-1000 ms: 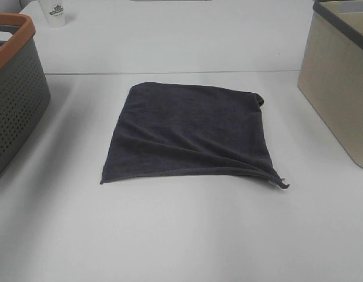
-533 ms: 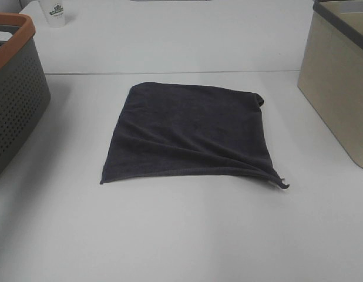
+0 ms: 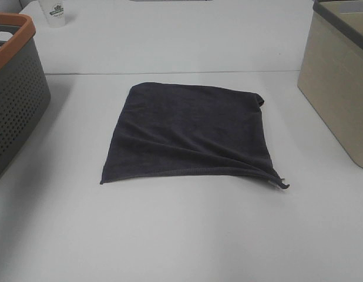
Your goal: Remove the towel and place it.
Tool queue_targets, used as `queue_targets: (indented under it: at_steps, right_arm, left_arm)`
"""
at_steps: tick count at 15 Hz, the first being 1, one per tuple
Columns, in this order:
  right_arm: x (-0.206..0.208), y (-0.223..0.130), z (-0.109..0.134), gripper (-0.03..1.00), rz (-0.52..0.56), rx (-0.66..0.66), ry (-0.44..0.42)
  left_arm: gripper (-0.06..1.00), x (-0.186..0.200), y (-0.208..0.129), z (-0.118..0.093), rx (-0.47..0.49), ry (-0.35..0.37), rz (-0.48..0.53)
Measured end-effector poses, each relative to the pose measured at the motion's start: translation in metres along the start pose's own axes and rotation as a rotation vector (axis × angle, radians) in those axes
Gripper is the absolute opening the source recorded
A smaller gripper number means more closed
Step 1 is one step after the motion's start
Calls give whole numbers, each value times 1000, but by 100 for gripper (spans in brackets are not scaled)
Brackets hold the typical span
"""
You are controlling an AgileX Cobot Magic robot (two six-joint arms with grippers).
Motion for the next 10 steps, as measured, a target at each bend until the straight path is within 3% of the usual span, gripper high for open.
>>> queue_targets:
  at_steps: [6,10]
  right_arm:
    - [6,-105,23,80,-87,-14,59]
    - [5,-170,32,80,-123,-23,70]
  left_arm:
    - [82,24,-121,7,-10,-28,-129]
    - [82,45,-177,6,-12,-71,-255]
Point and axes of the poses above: a point on each arm's last joint axis where the gripper is mounted, x pointing back along that axis away from the gripper, z along the wrist's bending axis when the last joint is at zero, y = z × x, the point moved 10 cm from there along -x, pointing out along that axis toward the gripper, and after that the axes turned 1 degree about x, right-handed, at the moved point
